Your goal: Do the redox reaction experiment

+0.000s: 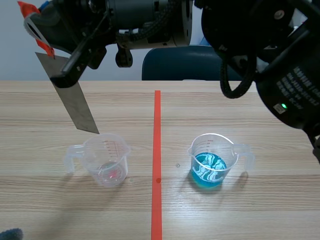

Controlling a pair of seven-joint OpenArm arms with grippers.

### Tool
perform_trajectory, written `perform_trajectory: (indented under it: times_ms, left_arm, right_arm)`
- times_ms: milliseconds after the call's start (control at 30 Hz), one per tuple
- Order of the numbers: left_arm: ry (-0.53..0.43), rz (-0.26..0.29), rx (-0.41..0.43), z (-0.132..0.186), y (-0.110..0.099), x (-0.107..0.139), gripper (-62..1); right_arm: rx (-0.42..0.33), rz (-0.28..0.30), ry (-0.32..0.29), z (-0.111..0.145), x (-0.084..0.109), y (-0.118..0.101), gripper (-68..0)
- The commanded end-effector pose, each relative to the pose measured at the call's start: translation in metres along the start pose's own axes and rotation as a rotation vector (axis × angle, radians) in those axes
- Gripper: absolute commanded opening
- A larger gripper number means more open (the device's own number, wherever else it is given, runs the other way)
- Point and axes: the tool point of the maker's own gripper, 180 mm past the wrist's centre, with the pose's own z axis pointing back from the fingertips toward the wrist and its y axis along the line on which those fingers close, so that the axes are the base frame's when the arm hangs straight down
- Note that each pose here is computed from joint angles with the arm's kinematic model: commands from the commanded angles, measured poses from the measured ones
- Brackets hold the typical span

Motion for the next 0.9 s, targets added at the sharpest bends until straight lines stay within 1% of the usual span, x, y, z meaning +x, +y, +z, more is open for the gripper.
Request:
perform_trajectory:
  times_ms: [0, 600, 867]
  left_arm:
    - [-0.045, 0.009, 0.01, -0.0034, -0.0012, 0.0083, 1.4]
    - [-0.045, 0.009, 0.01, -0.0034, -0.0012, 0.0083, 1.4]
    - [-0.045, 0.009, 0.01, -0.0034, -0.0011, 0.0084, 1.4]
  right_arm:
    - [0.002, 0.021, -0.033, -0.0006, 0.0119, -0.0026, -66.7]
    - [0.001, 0.022, -0.033, -0.0006, 0.0119, -0.0026, -66.6]
    - [-0.005, 0.035, -0.023, -0.0007, 0.01, -0.0038, -66.6]
